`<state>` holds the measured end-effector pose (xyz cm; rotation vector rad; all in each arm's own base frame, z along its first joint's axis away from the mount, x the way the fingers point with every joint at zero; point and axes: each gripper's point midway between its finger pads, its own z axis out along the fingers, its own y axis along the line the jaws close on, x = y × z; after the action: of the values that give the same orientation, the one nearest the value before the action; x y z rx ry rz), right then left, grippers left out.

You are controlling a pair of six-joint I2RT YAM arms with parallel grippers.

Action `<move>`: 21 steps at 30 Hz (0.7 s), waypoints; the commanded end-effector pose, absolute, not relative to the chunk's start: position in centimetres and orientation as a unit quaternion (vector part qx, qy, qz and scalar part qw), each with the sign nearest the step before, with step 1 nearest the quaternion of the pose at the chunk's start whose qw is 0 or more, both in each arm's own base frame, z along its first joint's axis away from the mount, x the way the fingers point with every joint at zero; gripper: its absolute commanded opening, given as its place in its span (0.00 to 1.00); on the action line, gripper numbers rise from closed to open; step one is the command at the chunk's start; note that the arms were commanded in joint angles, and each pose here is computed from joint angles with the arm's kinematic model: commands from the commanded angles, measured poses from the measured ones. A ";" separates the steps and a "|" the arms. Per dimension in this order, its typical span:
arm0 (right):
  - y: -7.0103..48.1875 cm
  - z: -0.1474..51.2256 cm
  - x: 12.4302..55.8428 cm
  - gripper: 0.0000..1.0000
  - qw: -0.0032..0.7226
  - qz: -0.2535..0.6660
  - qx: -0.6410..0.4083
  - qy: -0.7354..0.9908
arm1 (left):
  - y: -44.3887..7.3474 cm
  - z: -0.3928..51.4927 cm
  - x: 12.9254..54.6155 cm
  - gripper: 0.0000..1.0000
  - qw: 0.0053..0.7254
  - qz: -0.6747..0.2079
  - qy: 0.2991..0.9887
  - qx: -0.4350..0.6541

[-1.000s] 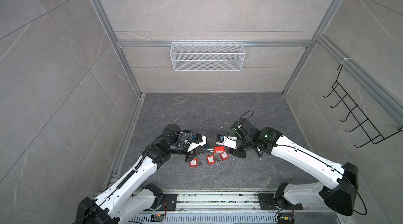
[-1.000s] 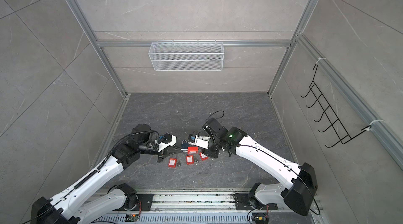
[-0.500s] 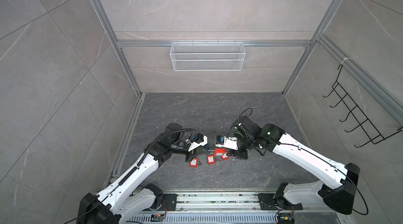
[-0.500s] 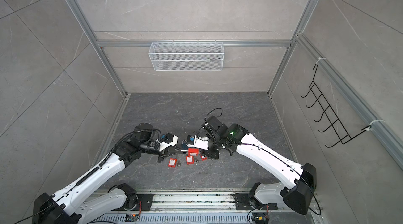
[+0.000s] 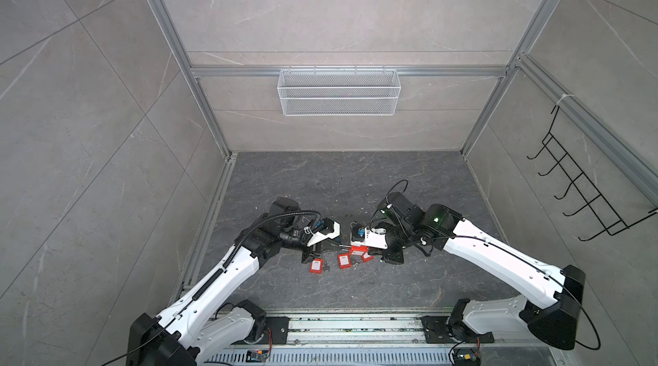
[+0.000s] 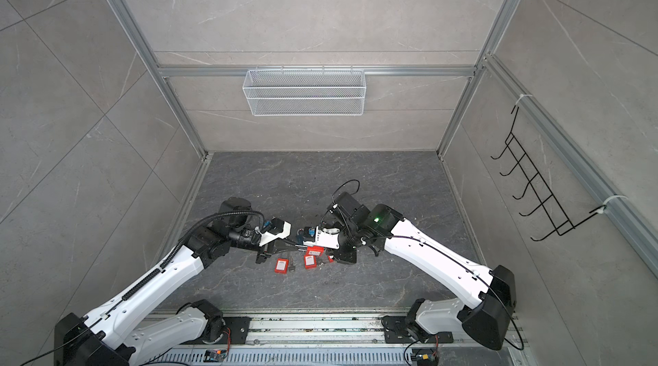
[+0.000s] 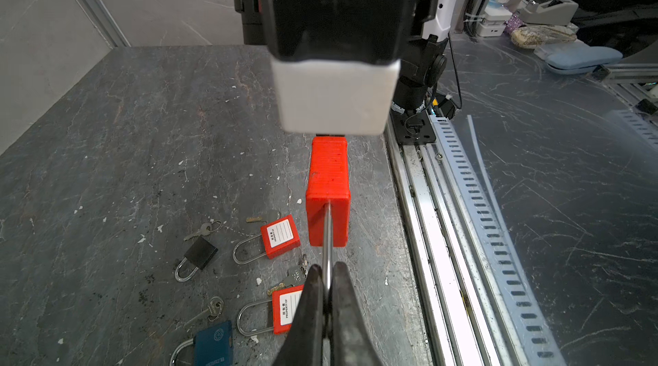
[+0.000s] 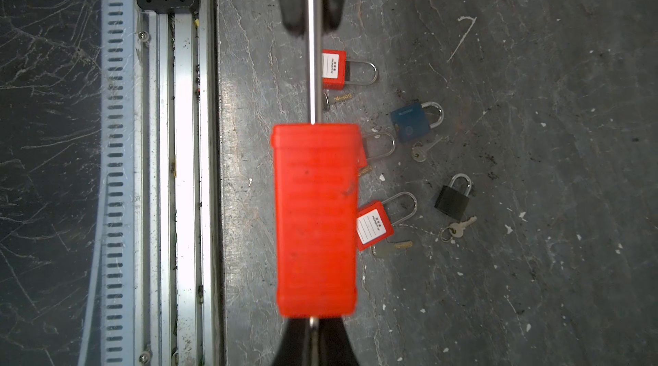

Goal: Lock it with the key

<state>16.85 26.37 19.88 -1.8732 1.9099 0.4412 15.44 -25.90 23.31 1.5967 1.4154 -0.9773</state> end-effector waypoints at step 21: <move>23.4 15.1 21.1 0.00 0.238 0.127 -0.564 0.780 | -18.8 20.5 17.5 0.00 0.243 -0.218 0.648 0.688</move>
<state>19.60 23.30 15.67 -1.6566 2.0582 0.3888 17.63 -21.13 22.16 1.7599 1.6434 -0.7112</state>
